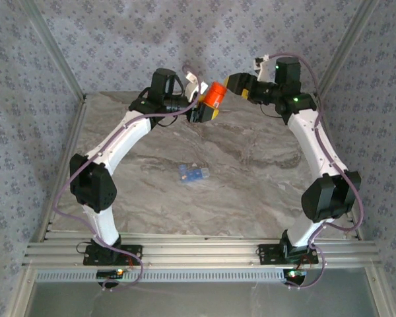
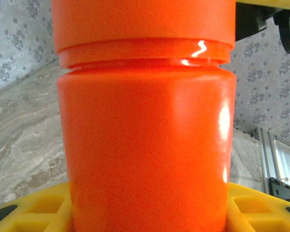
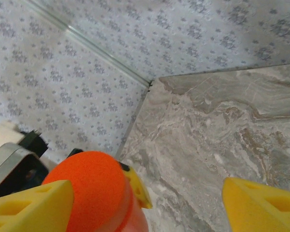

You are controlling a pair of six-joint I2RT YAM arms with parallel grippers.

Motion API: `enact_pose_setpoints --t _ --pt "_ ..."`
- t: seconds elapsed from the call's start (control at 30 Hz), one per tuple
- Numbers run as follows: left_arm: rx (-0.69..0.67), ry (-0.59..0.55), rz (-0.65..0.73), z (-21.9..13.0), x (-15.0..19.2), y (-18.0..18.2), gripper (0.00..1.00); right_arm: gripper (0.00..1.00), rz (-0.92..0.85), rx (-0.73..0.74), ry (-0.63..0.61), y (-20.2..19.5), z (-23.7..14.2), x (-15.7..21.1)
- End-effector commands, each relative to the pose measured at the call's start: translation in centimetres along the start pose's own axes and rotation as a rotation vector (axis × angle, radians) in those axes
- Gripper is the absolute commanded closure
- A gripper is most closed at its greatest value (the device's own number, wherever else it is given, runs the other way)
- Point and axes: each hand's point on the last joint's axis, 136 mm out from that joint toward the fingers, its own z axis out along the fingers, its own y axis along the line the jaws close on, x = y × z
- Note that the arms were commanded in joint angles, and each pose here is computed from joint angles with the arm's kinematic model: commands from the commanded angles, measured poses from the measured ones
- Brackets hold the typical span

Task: Sort the pills into containers

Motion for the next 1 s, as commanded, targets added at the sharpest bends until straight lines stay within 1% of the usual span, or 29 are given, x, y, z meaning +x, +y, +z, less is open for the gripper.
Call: enact_pose_setpoints --t 0.0,0.23,0.4,0.5,0.63,0.67,0.73,0.8,0.87,0.9,0.97 --pt "0.055 0.004 0.015 0.0 -0.3 -1.2 1.00 0.18 -0.096 -0.072 0.016 2.7 0.0 0.0" --pt "0.062 0.006 0.017 0.2 -0.3 -1.5 1.00 0.19 -0.079 -0.087 0.041 2.7 0.9 0.6" --pt "0.066 0.008 0.017 0.4 -0.5 -1.6 1.00 0.21 -0.070 -0.098 0.049 2.7 1.2 0.6" --pt "0.066 0.008 0.018 0.5 -0.6 -1.7 1.00 0.28 -0.065 -0.105 0.053 2.8 1.3 0.7" --pt "0.060 0.005 0.024 0.5 -0.8 -1.6 1.00 0.45 -0.042 -0.104 0.064 2.5 1.4 0.9" --pt "0.056 0.004 0.025 0.5 -0.8 -1.6 1.00 0.48 -0.035 -0.104 0.066 2.5 1.4 1.0" --pt "0.047 0.001 0.029 0.6 -1.0 -1.5 1.00 0.50 -0.008 -0.089 0.070 2.2 1.5 1.2" --pt "0.012 -0.003 0.041 0.7 -1.2 -1.2 1.00 0.51 0.028 -0.057 0.071 1.9 1.7 1.7" --pt "-0.061 -0.009 0.078 0.9 -1.4 -0.5 1.00 0.51 0.102 0.023 0.062 0.9 2.0 2.4" --pt "-0.100 -0.012 0.110 1.1 -1.5 -0.3 1.00 0.51 0.141 0.058 0.055 0.5 2.2 2.7" --pt "-0.220 -0.014 0.204 1.5 -1.7 0.1 1.00 0.52 0.221 0.147 0.023 -0.1 2.3 3.4"
